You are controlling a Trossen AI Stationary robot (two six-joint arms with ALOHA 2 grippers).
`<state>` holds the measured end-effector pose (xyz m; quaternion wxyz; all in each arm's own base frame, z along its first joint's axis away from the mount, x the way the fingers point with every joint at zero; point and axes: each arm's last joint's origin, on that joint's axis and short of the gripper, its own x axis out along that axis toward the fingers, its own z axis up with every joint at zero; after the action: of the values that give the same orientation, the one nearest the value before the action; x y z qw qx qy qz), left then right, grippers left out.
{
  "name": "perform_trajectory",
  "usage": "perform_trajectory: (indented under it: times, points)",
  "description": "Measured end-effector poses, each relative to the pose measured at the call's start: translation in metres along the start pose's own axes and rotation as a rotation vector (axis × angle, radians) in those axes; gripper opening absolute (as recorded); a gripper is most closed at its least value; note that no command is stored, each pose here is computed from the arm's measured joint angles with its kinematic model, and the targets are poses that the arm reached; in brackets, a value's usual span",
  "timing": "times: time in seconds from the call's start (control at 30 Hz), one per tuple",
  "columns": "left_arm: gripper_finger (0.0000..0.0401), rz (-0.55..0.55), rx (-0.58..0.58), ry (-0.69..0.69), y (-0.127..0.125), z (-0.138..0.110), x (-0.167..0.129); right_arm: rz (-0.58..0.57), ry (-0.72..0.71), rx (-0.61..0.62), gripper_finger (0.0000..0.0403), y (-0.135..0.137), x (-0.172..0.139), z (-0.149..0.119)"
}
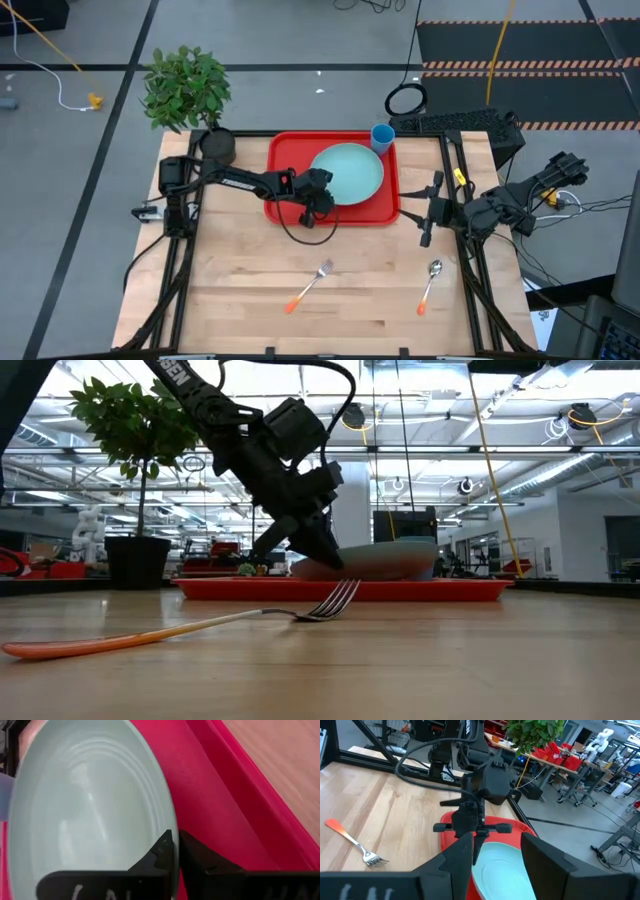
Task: Pick and place plate/cup/fork/spoon on tray
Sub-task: Put the blue plate on the orange serving tray to the bottom left of the blue cup, then put the orange fork on the orange serving tray to the left of the blue plate
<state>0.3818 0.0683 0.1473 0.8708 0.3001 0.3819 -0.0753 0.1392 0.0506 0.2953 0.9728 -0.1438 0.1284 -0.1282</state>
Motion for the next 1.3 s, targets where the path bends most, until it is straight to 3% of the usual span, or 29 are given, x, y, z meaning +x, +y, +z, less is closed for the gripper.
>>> perform_trajectory:
  times: [0.2,0.53,0.8,1.3]
  points:
    - [0.0009,-0.005,-0.006,0.003,-0.001,-0.001,0.001,0.0,-0.005,0.005,0.016,0.0,0.0,0.001]
    - [0.0068,0.024,-0.062,-0.031,0.002,0.003,0.001,0.0,-0.005,0.005,0.016,0.0,0.0,0.001]
    - [0.0071,0.029,-0.122,-0.048,0.0,0.007,0.001,0.0,-0.005,0.005,0.016,0.0,0.0,0.001]
    - [0.0072,0.013,-0.199,-0.045,0.005,0.047,-0.01,0.0,-0.005,0.005,0.016,0.0,0.0,0.001]
